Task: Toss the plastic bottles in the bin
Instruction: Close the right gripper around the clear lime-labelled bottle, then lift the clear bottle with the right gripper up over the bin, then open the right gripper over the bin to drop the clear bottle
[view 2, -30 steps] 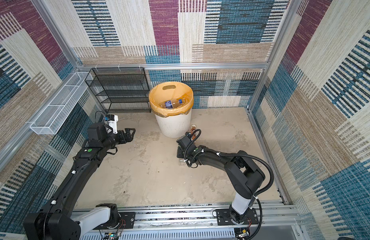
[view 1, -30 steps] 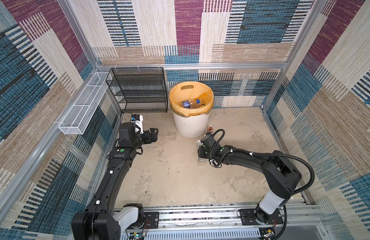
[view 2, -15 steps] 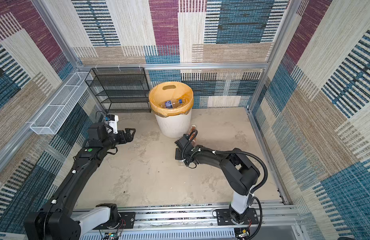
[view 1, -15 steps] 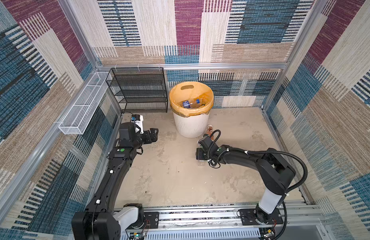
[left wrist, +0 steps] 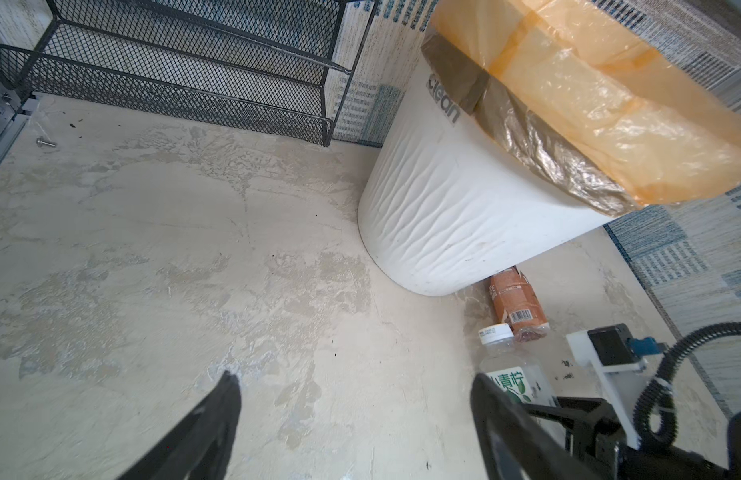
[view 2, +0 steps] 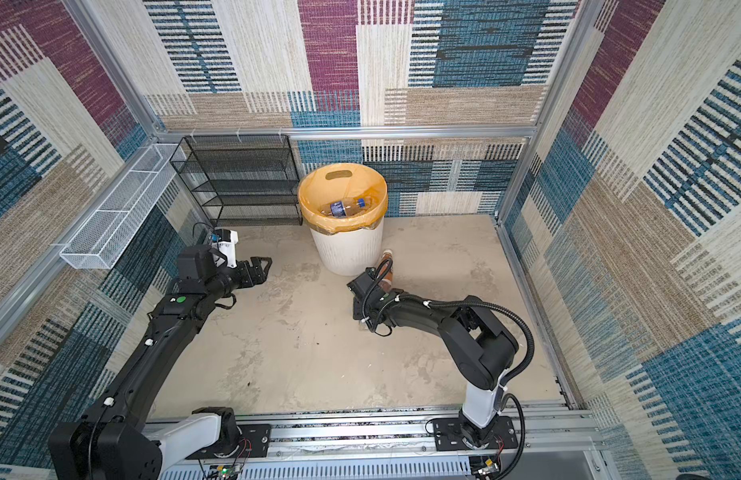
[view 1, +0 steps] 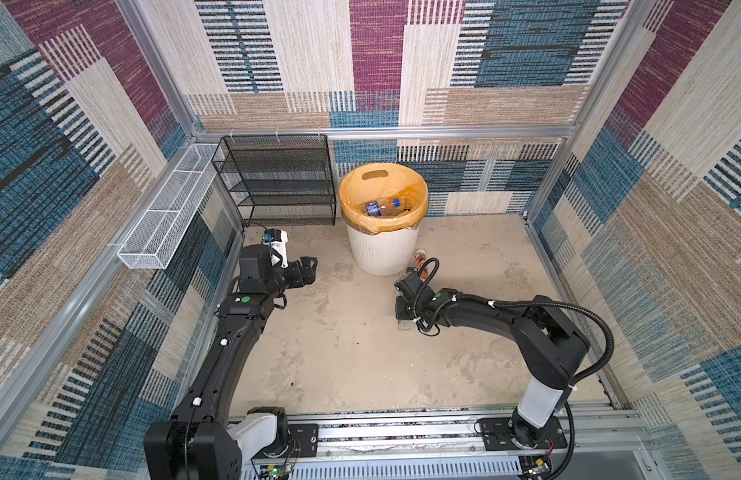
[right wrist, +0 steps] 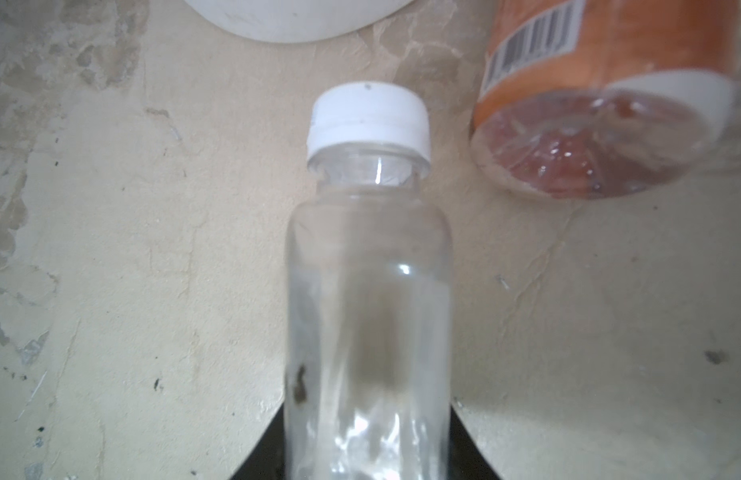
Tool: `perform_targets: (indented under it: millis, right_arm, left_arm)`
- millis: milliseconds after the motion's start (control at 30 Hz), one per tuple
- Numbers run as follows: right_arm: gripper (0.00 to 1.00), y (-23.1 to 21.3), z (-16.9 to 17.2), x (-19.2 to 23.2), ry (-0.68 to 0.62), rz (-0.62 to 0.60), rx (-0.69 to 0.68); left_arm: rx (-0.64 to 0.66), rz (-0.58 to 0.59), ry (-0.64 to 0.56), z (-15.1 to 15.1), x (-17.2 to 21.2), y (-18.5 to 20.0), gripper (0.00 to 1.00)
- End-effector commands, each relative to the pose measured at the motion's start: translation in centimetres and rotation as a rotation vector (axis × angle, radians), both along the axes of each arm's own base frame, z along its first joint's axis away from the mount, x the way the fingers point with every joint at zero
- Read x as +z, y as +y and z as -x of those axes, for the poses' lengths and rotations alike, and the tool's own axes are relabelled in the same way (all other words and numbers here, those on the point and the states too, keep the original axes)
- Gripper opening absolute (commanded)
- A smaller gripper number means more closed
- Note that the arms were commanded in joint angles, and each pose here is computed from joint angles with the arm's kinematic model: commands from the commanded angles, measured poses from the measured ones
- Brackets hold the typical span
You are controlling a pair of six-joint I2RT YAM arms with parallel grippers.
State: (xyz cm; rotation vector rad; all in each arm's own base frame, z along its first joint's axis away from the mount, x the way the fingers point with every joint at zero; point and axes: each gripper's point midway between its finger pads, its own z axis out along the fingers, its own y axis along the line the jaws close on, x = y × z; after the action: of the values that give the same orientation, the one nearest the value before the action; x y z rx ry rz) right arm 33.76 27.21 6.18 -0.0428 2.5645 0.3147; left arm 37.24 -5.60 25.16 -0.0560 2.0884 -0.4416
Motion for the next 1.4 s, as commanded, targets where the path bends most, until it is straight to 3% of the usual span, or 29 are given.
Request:
perform_targets:
  millis: [0, 167, 433, 767, 900, 1033, 1167, 1233, 1367]
  right_arm:
    - [0.37, 0.2, -0.5, 2.0, -0.063, -0.021, 0.015]
    - [0.36, 0.3, -0.8, 6.0, -0.185, -0.056, 0.076]
    - [0.42, -4.2, 0.5, 18.3, -0.577, -0.155, 0.022]
    - [0.44, -15.8, 8.2, 35.4, -1.176, -0.254, -0.169]
    - [0.46, -16.9, 9.5, 41.5, -1.362, -0.238, -0.184]
    - [0.48, -11.2, 4.8, 46.1, -1.358, -0.193, -0.090]
    - [0.50, -1.0, -5.7, 46.2, -1.095, -0.151, 0.108]
    - [0.59, 1.1, -9.8, 44.7, -0.960, -0.159, 0.156]
    - [0.82, 0.9, -11.2, 45.3, -0.958, -0.162, 0.167]
  left_arm:
    - [-0.007, 0.006, -0.019, -0.2, 0.6, -0.1, 0.87]
    - [-0.009, 0.001, -0.024, -0.1, 0.7, -0.1, 0.86]
    - [-0.033, 0.010, -0.054, 0.0, 1.1, -0.5, 0.86]
    - [-0.094, 0.059, -0.172, 0.9, 3.4, -1.7, 0.85]
    - [-0.124, 0.079, -0.218, 1.3, 4.4, -2.3, 0.85]
    - [-0.133, 0.076, -0.234, 1.6, 4.8, -2.4, 0.84]
    - [-0.130, 0.065, -0.234, 1.7, 4.9, -2.3, 0.83]
    - [-0.134, 0.064, -0.239, 1.9, 5.3, -2.4, 0.83]
    - [-0.133, 0.057, -0.263, 2.3, 5.8, -2.3, 0.83]
